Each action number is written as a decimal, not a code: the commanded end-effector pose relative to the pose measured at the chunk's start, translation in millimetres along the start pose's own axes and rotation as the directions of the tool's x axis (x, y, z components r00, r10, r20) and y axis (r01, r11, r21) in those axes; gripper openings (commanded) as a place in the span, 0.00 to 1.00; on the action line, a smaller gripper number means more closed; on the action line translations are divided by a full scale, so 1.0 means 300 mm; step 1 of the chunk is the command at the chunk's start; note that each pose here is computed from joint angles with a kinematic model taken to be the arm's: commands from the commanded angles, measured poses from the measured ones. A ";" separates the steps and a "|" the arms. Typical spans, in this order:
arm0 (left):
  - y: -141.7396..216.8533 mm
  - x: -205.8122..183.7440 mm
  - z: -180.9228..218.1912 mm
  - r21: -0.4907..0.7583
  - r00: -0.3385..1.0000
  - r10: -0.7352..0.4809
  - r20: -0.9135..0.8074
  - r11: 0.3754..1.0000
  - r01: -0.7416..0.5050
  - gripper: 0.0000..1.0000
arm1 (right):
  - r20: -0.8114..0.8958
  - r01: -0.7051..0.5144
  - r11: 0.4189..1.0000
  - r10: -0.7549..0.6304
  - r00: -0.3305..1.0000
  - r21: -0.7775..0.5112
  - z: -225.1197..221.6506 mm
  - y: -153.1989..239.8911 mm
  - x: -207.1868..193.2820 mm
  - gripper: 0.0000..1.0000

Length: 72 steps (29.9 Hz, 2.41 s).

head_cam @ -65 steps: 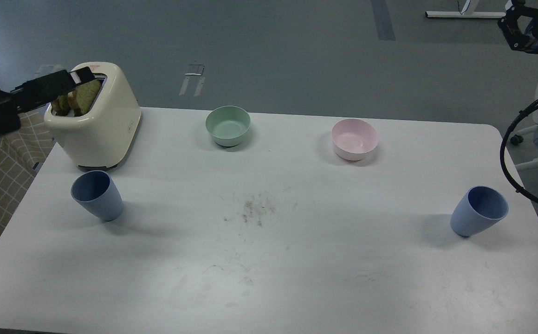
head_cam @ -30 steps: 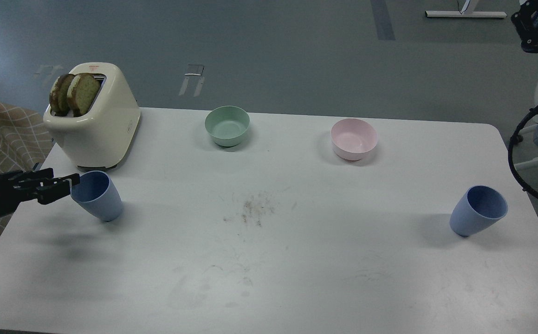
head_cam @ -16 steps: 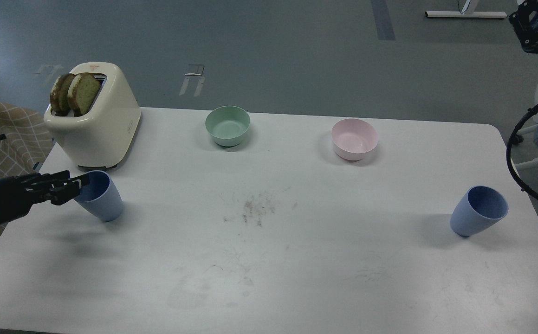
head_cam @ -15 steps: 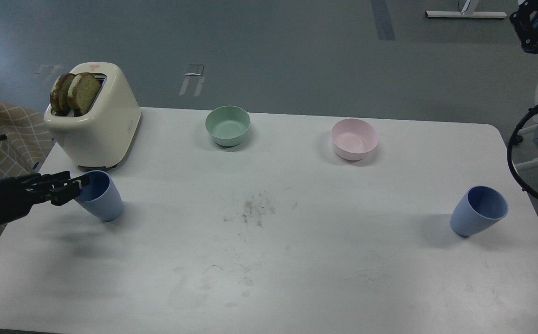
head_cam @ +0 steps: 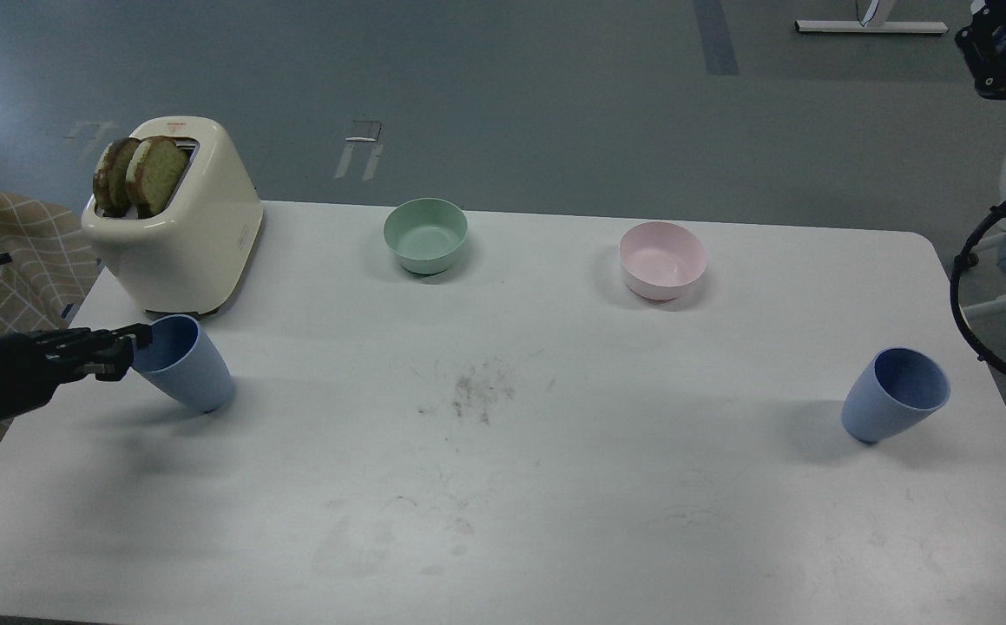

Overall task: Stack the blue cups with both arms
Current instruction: 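Close the left gripper around the side of the nearby blue cup, then lift the blue cup with the left gripper and carry it to table center, then release the cup upright and withdraw the left arm to rest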

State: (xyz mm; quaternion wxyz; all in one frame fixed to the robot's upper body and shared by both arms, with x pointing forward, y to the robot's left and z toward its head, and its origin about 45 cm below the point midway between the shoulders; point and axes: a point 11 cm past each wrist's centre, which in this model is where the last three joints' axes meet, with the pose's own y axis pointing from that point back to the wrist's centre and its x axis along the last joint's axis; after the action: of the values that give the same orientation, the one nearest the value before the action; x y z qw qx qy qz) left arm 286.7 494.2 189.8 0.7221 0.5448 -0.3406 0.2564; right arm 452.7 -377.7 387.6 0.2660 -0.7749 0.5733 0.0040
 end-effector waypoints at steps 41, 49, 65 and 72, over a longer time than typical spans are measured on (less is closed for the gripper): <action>-0.492 0.206 1.072 -0.530 0.812 0.108 0.574 0.805 0.268 0.00 | -0.077 -0.185 0.981 0.189 0.979 0.059 -0.161 0.271 0.283 1.00; -0.506 0.157 1.079 -0.516 0.802 0.078 0.593 0.801 0.303 0.00 | -0.077 -0.182 0.982 0.186 0.980 0.058 -0.159 0.269 0.280 1.00; -0.525 0.166 1.074 -0.476 0.809 0.080 0.582 0.840 0.260 0.52 | -0.077 -0.187 0.981 0.190 0.979 0.052 -0.152 0.277 0.284 1.00; -0.509 0.232 1.061 -0.492 0.837 0.104 0.537 0.845 0.211 0.80 | -0.079 -0.191 0.980 0.195 0.978 0.046 -0.148 0.286 0.289 1.00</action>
State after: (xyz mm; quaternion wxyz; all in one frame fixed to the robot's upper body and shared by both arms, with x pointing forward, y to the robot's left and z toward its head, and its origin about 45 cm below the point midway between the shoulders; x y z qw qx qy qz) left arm 370.4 144.5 194.0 0.7167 0.3899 -0.5756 -0.0548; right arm 393.7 -489.4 365.7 0.2568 -0.7105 0.6550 -0.0148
